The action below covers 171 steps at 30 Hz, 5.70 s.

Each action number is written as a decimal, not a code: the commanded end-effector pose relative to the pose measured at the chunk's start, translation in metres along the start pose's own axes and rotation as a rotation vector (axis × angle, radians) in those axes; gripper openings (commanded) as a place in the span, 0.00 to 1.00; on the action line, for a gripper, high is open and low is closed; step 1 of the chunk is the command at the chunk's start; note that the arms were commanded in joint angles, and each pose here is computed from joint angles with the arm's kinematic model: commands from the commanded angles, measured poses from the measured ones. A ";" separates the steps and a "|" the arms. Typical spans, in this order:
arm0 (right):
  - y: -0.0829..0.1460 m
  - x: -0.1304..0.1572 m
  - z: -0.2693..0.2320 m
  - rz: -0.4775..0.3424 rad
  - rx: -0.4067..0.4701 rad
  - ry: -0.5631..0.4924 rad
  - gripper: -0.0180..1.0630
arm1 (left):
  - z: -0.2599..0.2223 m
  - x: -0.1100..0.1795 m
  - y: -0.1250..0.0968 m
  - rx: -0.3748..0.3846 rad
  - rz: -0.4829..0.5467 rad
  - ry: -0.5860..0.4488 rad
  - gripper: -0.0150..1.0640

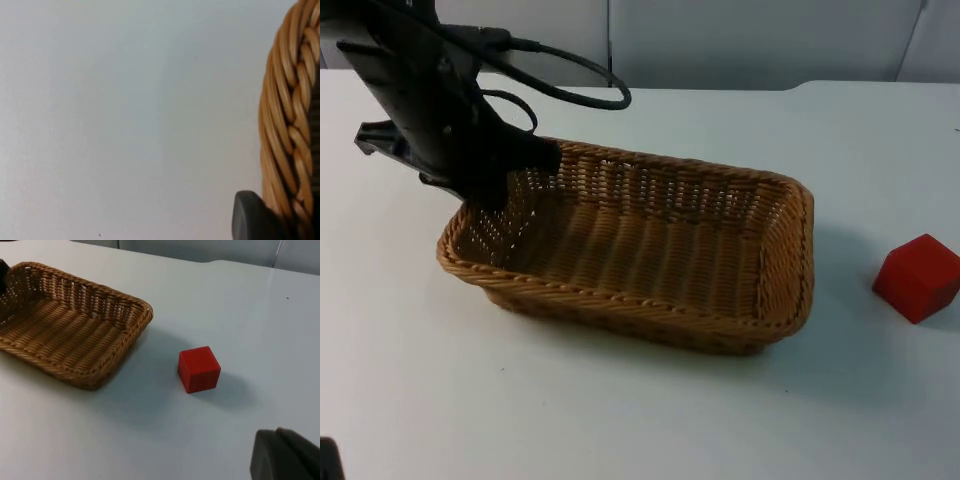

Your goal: Pick up the basket with the left hand and place the cube into the basket with the right hand.

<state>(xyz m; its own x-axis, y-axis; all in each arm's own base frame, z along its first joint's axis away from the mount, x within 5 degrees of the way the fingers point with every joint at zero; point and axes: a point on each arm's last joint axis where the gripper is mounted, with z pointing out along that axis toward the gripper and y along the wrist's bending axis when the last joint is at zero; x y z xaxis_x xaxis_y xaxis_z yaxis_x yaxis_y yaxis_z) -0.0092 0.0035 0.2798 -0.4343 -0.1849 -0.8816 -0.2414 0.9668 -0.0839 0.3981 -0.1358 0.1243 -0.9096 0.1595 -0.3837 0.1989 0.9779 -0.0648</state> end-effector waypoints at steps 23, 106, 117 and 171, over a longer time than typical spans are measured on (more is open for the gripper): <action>0.000 0.000 0.001 -0.005 0.006 -0.001 0.01 | -0.057 -0.033 0.003 0.055 -0.088 -0.099 0.01; 0.000 0.000 0.001 -0.005 0.006 -0.001 0.01 | -0.113 -0.052 0.015 0.395 -0.311 -0.249 0.01; 0.000 0.000 0.001 -0.005 0.006 -0.001 0.01 | -0.113 -0.052 0.015 0.395 -0.311 -0.249 0.01; -0.003 0.000 0.001 0.006 0.031 -0.002 0.01 | -0.113 -0.052 0.015 0.395 -0.311 -0.249 0.01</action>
<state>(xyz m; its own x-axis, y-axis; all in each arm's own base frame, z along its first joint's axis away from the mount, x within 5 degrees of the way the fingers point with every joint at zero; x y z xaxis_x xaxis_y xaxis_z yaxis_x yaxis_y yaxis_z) -0.0092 0.0032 0.2797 -0.4348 -0.1849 -0.8813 -0.2379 0.9675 -0.0856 0.4074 -0.1127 0.2355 -0.8601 -0.1752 -0.4791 0.1055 0.8578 -0.5031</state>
